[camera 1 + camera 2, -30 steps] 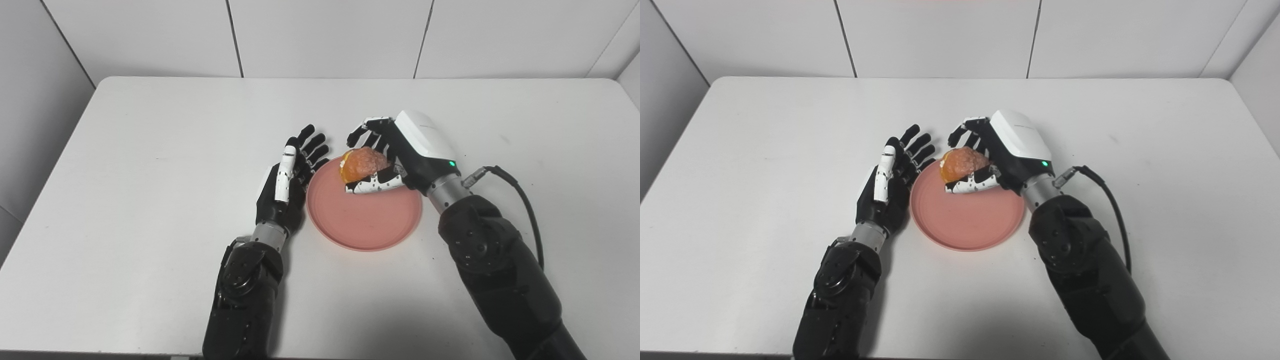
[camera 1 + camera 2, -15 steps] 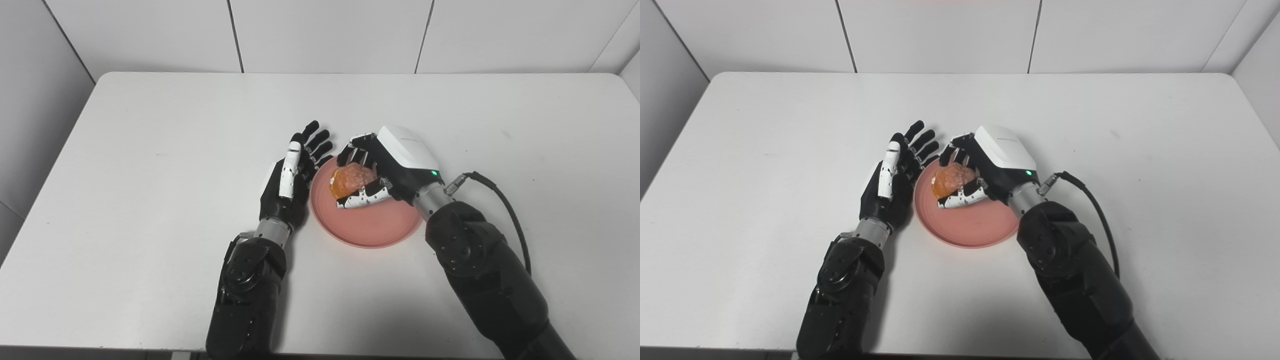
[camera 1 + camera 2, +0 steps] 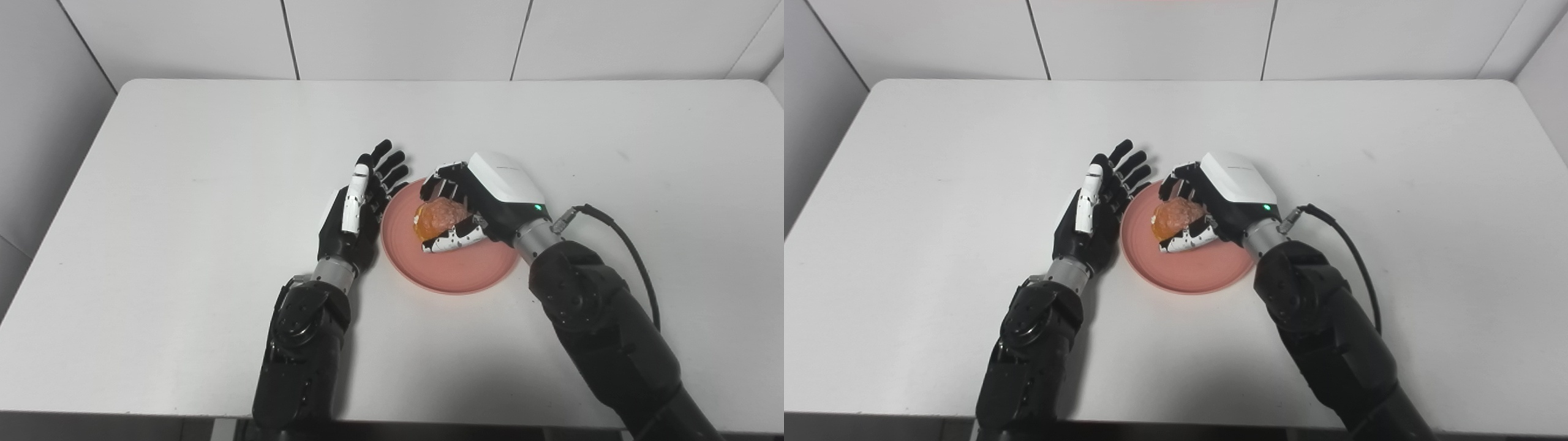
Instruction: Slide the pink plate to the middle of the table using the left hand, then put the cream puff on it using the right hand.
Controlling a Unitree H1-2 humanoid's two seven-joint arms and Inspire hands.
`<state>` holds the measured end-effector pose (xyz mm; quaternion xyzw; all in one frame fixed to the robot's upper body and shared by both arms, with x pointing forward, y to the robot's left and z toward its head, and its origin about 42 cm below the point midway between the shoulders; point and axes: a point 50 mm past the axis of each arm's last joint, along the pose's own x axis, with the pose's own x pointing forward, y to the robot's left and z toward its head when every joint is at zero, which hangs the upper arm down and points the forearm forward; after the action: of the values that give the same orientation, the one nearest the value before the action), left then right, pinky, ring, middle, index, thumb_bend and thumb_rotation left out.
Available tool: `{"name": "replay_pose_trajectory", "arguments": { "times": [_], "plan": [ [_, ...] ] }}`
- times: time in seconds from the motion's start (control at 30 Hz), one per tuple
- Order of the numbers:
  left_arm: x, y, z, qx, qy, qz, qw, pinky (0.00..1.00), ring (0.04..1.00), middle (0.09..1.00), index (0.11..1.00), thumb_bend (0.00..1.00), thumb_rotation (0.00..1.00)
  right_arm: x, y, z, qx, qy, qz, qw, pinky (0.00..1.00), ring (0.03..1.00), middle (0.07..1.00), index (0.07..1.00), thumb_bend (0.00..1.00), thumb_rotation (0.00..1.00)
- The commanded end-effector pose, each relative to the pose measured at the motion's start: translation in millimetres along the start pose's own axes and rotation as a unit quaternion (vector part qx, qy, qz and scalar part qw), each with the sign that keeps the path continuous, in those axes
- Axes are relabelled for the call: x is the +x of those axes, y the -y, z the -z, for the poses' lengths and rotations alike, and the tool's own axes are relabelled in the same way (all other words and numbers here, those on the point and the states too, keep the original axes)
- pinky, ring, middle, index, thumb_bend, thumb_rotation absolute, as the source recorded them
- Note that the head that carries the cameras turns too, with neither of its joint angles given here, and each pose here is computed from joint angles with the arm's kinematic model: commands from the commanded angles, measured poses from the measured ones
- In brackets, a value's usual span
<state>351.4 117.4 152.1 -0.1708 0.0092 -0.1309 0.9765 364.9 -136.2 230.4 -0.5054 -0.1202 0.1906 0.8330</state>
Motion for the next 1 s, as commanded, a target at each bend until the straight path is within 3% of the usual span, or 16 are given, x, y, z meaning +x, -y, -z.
{"name": "replay_pose_trajectory", "arguments": {
  "times": [0.0,0.5,0.7,0.87,0.97],
  "plan": [
    [-4,-2,3,-0.002,-0.014,-0.006,1.0,0.88,0.908,0.903,0.898,0.42,1.0,-1,13,-6,-0.012,0.016,0.022,1.0,0.33,0.418,0.438,0.542,0.52,0.0],
    [-5,-5,0,-0.003,-0.017,-0.01,1.0,0.88,0.901,0.897,0.894,0.42,1.0,-2,1,-1,-0.031,0.012,0.022,0.999,0.33,0.419,0.426,0.535,0.52,0.0],
    [-5,-6,0,-0.005,-0.018,-0.01,1.0,0.88,0.899,0.899,0.898,0.43,1.0,-1,-4,0,-0.039,0.01,0.022,0.999,0.28,0.359,0.406,0.532,0.52,0.0],
    [-5,-6,-1,-0.005,-0.018,-0.011,1.0,0.88,0.898,0.898,0.896,0.43,1.0,-1,-6,1,-0.04,0.007,0.02,0.999,0.26,0.34,0.477,0.489,0.53,0.0],
    [-5,-7,-1,-0.005,-0.018,-0.01,1.0,0.88,0.901,0.898,0.897,0.43,1.0,-2,-6,1,-0.043,0.003,0.016,0.999,0.27,0.352,0.421,0.536,0.52,0.0]
  ]
}}
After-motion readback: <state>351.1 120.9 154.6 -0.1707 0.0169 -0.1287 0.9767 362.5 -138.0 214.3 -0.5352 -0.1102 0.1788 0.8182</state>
